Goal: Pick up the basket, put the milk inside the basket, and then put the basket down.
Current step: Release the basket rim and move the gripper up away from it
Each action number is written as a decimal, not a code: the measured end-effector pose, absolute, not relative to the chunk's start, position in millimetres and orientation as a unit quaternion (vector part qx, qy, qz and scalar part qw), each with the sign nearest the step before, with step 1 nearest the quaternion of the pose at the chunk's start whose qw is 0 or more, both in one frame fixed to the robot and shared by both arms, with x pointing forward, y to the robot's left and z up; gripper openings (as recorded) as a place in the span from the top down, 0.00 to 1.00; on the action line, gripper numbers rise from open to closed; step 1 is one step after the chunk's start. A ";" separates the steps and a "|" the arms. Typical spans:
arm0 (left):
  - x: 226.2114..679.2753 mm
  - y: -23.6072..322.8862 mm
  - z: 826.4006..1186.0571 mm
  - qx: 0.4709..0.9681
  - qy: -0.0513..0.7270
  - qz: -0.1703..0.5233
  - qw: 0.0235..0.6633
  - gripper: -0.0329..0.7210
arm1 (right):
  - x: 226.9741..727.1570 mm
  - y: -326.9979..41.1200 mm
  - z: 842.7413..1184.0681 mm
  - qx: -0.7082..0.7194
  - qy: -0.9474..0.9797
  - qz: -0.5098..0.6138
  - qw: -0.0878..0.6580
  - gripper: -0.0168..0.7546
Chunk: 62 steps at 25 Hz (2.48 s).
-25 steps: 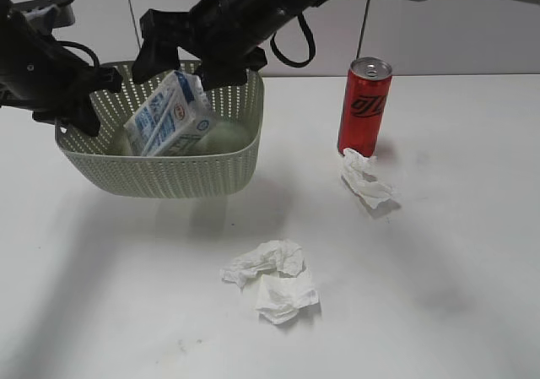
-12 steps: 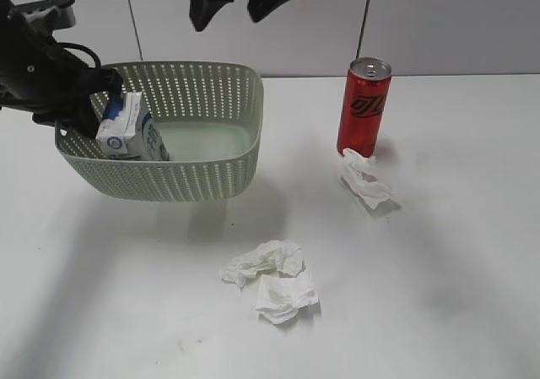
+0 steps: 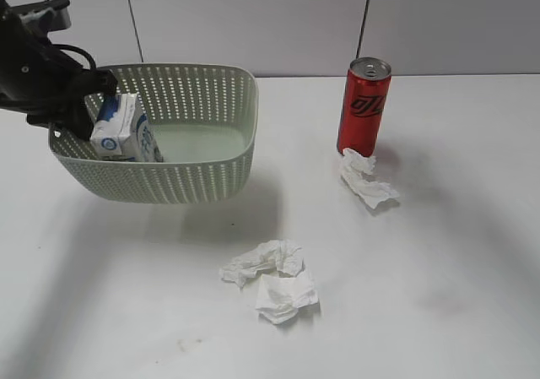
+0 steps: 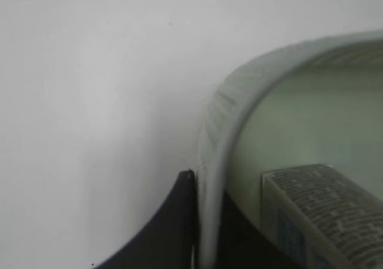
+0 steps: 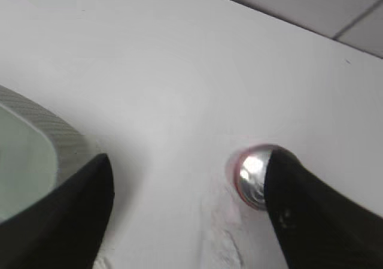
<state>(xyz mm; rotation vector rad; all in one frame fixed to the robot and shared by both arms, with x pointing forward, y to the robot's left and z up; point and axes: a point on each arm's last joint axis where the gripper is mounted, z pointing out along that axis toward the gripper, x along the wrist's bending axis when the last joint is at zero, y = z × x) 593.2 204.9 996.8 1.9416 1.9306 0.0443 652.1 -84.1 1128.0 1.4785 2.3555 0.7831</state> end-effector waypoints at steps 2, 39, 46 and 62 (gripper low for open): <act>593.1 205.7 996.6 0.696 0.690 0.017 0.198 0.96 | 649.4 -115.8 1131.1 0.535 0.796 0.252 0.128 0.21; 590.3 206.6 995.5 0.702 0.688 0.010 0.183 0.96 | 316.2 -289.0 1078.7 0.625 0.680 0.293 0.248 0.22; 590.0 206.6 995.4 0.702 0.689 0.009 0.181 0.96 | 281.3 -292.8 1048.8 0.608 0.689 0.296 0.261 0.22; 608.5 202.5 954.1 0.681 0.710 0.003 0.180 0.96 | 233.2 -298.0 1053.3 0.555 0.642 0.392 0.354 0.22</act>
